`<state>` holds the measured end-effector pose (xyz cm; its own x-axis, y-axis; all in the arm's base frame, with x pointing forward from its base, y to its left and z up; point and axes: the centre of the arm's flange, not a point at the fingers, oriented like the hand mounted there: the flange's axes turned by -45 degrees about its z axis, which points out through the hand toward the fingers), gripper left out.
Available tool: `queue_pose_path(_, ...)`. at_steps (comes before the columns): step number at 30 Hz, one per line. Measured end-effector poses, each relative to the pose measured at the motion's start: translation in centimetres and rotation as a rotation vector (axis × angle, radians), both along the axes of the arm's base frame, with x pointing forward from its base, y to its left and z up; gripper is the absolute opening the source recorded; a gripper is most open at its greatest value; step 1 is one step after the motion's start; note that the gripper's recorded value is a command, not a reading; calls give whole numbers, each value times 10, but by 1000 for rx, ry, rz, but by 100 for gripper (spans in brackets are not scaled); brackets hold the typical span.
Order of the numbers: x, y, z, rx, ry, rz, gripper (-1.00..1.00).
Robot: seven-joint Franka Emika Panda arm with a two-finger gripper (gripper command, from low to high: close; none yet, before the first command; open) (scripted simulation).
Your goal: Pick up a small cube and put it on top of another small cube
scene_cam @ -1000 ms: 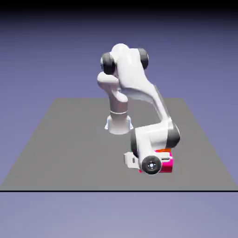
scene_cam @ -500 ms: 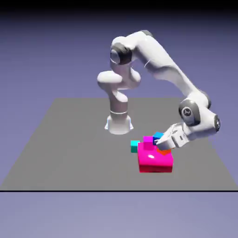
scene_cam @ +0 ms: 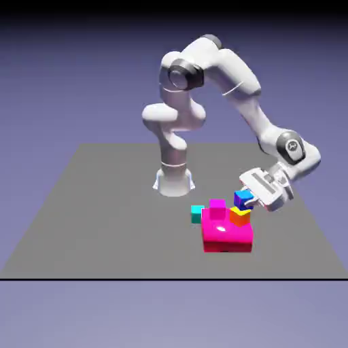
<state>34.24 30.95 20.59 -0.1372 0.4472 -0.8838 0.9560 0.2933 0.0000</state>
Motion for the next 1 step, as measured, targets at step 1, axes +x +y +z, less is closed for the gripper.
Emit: queue_pose_path(1, -4, 17, 17, -1, -2, 0, 100)
